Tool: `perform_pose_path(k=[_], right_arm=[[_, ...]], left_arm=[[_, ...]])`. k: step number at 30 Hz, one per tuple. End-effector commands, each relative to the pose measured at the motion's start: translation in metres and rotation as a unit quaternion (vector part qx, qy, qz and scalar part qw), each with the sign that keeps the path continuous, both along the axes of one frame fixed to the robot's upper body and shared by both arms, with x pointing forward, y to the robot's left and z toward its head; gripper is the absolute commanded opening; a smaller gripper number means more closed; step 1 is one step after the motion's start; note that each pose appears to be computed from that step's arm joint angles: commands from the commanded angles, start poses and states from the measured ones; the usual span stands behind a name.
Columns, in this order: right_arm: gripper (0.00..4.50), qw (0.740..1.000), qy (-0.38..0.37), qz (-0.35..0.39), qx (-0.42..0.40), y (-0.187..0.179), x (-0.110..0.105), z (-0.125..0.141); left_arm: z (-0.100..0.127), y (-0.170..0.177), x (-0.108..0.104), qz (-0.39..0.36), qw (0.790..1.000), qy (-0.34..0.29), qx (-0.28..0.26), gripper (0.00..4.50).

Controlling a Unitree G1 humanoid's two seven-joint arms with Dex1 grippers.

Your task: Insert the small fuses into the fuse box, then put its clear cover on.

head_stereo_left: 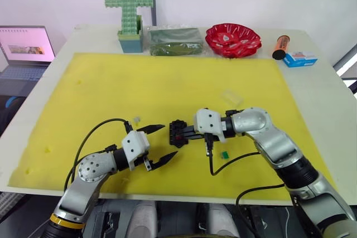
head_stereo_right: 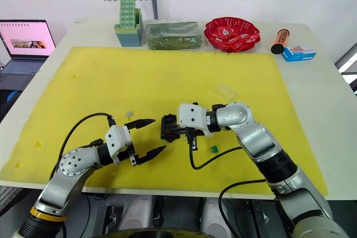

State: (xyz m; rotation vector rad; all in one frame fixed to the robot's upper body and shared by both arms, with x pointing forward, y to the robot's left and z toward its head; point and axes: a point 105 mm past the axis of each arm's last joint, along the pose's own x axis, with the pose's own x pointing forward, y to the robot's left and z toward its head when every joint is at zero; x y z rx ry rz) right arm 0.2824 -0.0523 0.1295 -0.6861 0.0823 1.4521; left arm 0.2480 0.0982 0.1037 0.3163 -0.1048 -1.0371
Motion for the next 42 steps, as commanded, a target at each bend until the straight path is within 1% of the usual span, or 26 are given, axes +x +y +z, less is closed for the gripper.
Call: perform_pose_path(k=[1, 15, 19, 23, 26, 30, 33, 37, 40, 42], right_arm=[[0.01, 0.999, 0.024, -0.009, -0.029, -0.01, -0.002, -0.015], [0.01, 0.999, 0.019, -0.013, -0.027, -0.007, -0.003, -0.014], [0.01, 0.999, 0.007, -0.029, -0.04, -0.01, 0.004, -0.019], [0.01, 0.997, 0.0, -0.026, -0.07, -0.014, 0.005, -0.03], [0.01, 0.997, -0.007, -0.026, -0.074, -0.015, 0.007, -0.032], [0.01, 0.999, -0.015, -0.02, -0.046, -0.011, 0.007, -0.02], [0.01, 1.0, -0.012, -0.023, -0.005, -0.009, 0.006, -0.004], [0.01, 0.998, -0.011, -0.019, 0.056, -0.01, 0.001, 0.029], [0.01, 0.996, -0.014, -0.038, 0.084, -0.017, 0.003, 0.045], [0.42, 0.994, -0.017, -0.054, 0.095, -0.025, 0.004, 0.054]], left_arm=[[0.012, -0.002, 0.0, -0.002, 1.0, -0.021, -0.008, 4.5], [0.012, -0.002, 0.001, -0.003, 1.0, -0.019, -0.005, 4.5], [0.013, -0.002, 0.001, -0.003, 1.0, -0.02, -0.005, 4.5], [0.012, -0.002, 0.0, -0.003, 1.0, -0.019, -0.004, 4.5], [0.011, -0.001, 0.0, -0.002, 1.0, -0.018, -0.003, 4.5], [0.011, -0.001, 0.0, -0.003, 1.0, -0.017, -0.003, 4.5], [0.012, 0.002, -0.002, -0.007, 1.0, -0.015, -0.002, 4.5], [0.031, 0.015, -0.009, 0.0, 1.0, 0.004, -0.019, 4.5], [0.039, 0.022, -0.02, -0.015, 0.999, 0.032, -0.023, 4.5], [0.044, 0.03, -0.027, -0.022, 0.999, 0.041, -0.02, 4.5]])
